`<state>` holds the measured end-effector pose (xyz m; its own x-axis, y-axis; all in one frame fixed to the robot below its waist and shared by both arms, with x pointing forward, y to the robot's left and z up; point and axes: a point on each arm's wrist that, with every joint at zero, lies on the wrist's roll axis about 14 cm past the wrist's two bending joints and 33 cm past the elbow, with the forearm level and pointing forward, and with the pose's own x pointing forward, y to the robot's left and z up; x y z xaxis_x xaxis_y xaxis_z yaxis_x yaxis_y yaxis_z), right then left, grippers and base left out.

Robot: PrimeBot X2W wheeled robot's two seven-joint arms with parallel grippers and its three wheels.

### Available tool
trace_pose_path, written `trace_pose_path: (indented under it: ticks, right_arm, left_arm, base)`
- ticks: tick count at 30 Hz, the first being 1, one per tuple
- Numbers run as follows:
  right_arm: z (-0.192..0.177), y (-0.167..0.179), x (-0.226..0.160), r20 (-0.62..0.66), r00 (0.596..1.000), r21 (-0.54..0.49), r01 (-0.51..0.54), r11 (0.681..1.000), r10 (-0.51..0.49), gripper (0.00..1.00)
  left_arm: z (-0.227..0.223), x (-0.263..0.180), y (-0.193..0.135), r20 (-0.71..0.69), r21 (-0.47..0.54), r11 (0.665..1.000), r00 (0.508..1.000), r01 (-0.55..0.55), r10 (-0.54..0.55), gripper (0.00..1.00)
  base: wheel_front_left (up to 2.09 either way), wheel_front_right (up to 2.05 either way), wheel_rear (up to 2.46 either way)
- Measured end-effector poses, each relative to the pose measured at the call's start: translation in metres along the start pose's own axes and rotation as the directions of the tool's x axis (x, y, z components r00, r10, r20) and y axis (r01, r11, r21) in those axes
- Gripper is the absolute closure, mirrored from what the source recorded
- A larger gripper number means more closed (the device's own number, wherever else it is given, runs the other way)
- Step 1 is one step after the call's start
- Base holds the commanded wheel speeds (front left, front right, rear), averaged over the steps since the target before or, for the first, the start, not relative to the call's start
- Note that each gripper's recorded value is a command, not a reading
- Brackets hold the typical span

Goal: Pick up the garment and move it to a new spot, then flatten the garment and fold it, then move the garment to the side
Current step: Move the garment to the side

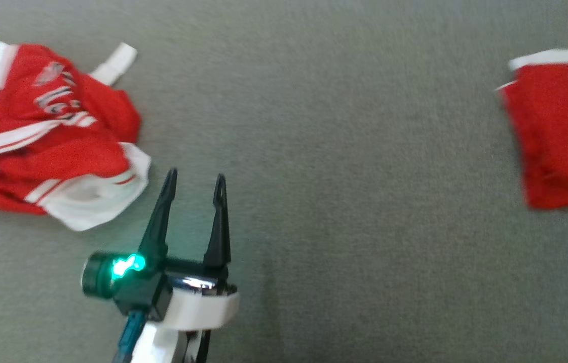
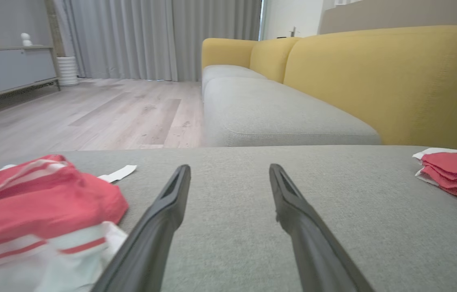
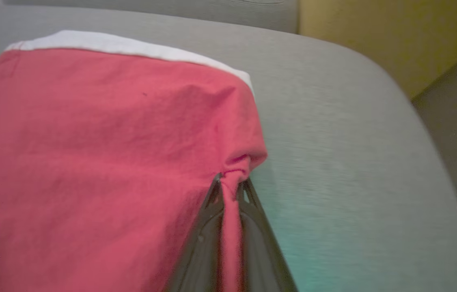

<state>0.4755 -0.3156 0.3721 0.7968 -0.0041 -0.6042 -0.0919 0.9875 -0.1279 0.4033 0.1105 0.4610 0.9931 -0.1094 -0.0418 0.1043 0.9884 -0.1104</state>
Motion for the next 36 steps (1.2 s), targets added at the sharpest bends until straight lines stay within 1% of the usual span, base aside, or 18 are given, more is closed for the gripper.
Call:
trace_pose_path:
  ticks: [2,4,6,8,9,10,14,17,19,22,26,29,31,33,36]
  right_arm:
    - [-0.003,-0.031,-0.002,-0.020,0.998,-0.039,0.061,0.997,-0.062,1.00]
    - [-0.002,-0.059,-0.004,-0.029,0.992,-0.057,0.123,0.991,-0.124,1.00]
    - [0.002,-0.082,-0.004,-0.030,0.984,-0.063,0.175,0.983,-0.177,1.00]
    - [0.004,-0.099,-0.003,-0.028,0.976,-0.095,0.214,0.972,-0.218,1.00]
    - [0.005,-0.113,-0.003,-0.024,0.967,-0.121,0.248,0.961,-0.253,0.63]
    - [0.004,-0.118,-0.002,-0.024,0.963,-0.133,0.262,0.956,-0.267,0.00]
    - [0.012,-0.128,-0.005,0.021,0.953,-0.196,0.299,0.934,-0.301,0.00]
    - [0.030,-0.115,-0.004,0.103,0.955,-0.224,0.294,0.929,-0.278,0.00]
    - [0.037,-0.089,0.001,0.151,0.962,-0.201,0.256,0.946,-0.228,0.00]
    - [0.042,-0.027,0.004,0.220,0.969,-0.144,0.145,0.979,-0.111,0.00]
    - [0.019,0.050,-0.014,0.240,0.970,-0.092,-0.013,0.996,0.035,0.00]
    - [-0.004,0.114,-0.037,0.244,0.959,-0.002,-0.150,0.989,0.146,0.00]
    - [-0.012,0.145,-0.055,0.270,0.942,0.022,-0.214,0.977,0.200,0.00]
    - [-0.012,0.158,-0.072,0.313,0.925,0.037,-0.237,0.971,0.214,0.00]
    - [-0.005,0.171,-0.096,0.380,0.901,0.072,-0.255,0.964,0.209,0.00]
  left_arm:
    - [-0.005,0.012,-0.006,-0.004,0.006,1.000,1.000,0.029,-0.029,0.00]
    - [-0.012,0.024,-0.012,-0.011,0.001,0.998,0.998,0.059,-0.059,0.00]
    - [-0.019,0.034,-0.017,-0.019,0.001,0.997,0.997,0.077,-0.077,0.00]
    - [-0.027,0.043,-0.021,-0.029,-0.008,0.995,0.995,0.095,-0.095,0.00]
    - [-0.033,0.051,-0.024,-0.037,-0.016,0.994,0.993,0.110,-0.111,0.00]
    - [-0.036,0.054,-0.026,-0.040,-0.019,0.993,0.992,0.116,-0.116,0.00]
    - [-0.040,0.059,-0.029,-0.044,-0.022,0.992,0.991,0.124,-0.125,0.00]
    - [-0.031,0.056,-0.026,-0.030,-0.010,0.994,0.993,0.110,-0.110,0.00]
    - [-0.023,0.052,-0.023,-0.015,-0.004,0.996,0.995,0.094,-0.094,0.00]
    - [-0.011,0.039,-0.017,-0.002,0.010,0.998,0.998,0.066,-0.066,0.00]
    - [-0.009,0.007,-0.008,-0.025,0.004,1.000,0.999,0.020,-0.020,0.00]
    - [-0.001,-0.016,0.003,-0.017,0.013,1.000,1.000,-0.023,0.023,0.00]
    - [0.005,-0.030,0.008,-0.004,0.012,0.999,0.999,-0.042,0.042,0.00]
    - [0.010,-0.045,0.013,0.008,0.011,0.998,0.998,-0.059,0.059,0.00]
    - [0.014,-0.070,0.021,0.025,0.007,0.996,0.995,-0.093,0.093,0.00]
  base:
    - [0.00,0.00,0.00]
    - [0.00,0.00,0.00]
    - [0.00,0.00,0.00]
    - [0.00,0.00,0.00]
    - [0.00,0.00,0.00]
    - [0.00,0.00,0.00]
    - [0.00,0.00,0.00]
    - [0.00,0.00,0.00]
    - [0.00,0.00,0.00]
    - [0.00,0.00,0.00]
    - [0.00,0.00,0.00]
    - [0.00,0.00,0.00]
    - [0.00,0.00,0.00]
    - [0.00,0.00,0.00]
    - [0.00,0.00,0.00]
